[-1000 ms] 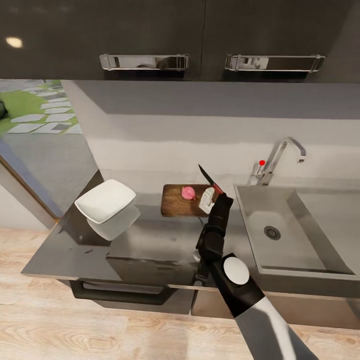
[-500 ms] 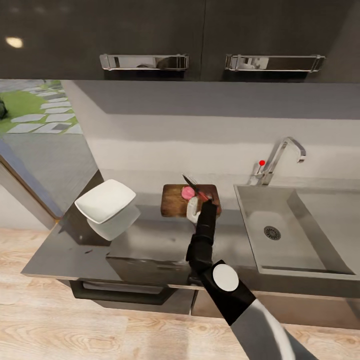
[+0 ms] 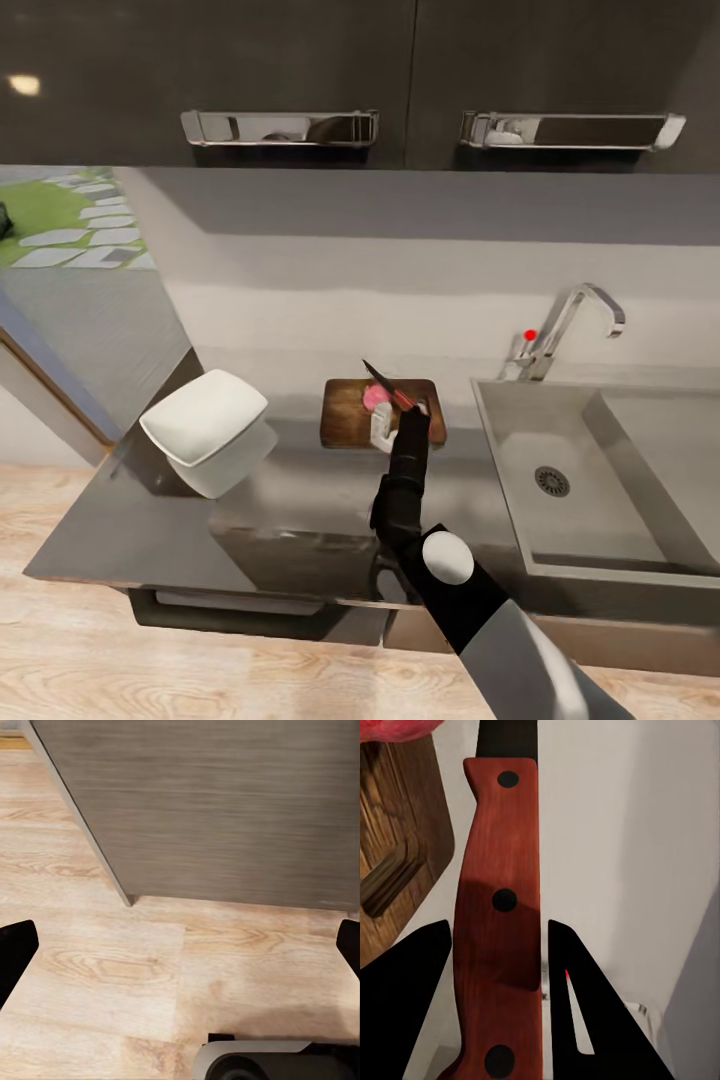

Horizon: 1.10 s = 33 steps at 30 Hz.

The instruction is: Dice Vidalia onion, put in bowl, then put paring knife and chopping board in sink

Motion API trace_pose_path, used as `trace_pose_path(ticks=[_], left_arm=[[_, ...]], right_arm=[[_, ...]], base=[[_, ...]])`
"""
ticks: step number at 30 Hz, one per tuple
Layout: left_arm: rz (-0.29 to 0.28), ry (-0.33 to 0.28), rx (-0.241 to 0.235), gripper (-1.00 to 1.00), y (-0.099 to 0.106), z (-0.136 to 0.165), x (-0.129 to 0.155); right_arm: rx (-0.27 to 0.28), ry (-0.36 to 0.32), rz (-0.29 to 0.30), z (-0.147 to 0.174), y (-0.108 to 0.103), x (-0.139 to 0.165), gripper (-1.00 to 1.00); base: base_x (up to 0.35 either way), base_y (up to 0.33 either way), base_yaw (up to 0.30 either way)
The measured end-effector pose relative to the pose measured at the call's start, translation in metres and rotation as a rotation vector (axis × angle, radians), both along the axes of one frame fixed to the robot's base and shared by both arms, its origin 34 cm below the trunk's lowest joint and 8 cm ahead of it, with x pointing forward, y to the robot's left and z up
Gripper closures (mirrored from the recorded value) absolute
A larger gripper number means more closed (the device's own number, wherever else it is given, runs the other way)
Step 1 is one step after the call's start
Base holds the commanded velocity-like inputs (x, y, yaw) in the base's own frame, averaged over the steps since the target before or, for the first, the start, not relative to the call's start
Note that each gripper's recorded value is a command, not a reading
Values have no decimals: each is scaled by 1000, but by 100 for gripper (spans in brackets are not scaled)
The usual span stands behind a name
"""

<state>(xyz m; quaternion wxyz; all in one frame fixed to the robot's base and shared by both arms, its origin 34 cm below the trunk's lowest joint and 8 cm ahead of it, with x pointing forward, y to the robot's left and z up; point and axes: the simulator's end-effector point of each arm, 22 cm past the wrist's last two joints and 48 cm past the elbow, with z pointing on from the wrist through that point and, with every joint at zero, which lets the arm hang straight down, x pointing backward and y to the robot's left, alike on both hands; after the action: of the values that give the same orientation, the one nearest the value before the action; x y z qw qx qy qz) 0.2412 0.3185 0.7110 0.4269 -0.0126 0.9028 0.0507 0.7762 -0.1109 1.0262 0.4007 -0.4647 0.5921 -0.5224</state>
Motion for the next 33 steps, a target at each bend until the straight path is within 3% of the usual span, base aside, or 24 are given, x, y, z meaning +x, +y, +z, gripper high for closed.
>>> trace_pose_path(ticks=[15,17,33], left_arm=[[0,0,0,-100,0,0,0],[0,0,0,-100,0,0,0],[1,0,1,-100,0,0,0]], right_arm=[[1,26,-4,-11,-1,-1,100],[-50,15,0,-11,-3,-1,100],[-50,15,0,-11,-3,-1,100]], base=[[39,0,0],[0,0,0],[0,0,0]])
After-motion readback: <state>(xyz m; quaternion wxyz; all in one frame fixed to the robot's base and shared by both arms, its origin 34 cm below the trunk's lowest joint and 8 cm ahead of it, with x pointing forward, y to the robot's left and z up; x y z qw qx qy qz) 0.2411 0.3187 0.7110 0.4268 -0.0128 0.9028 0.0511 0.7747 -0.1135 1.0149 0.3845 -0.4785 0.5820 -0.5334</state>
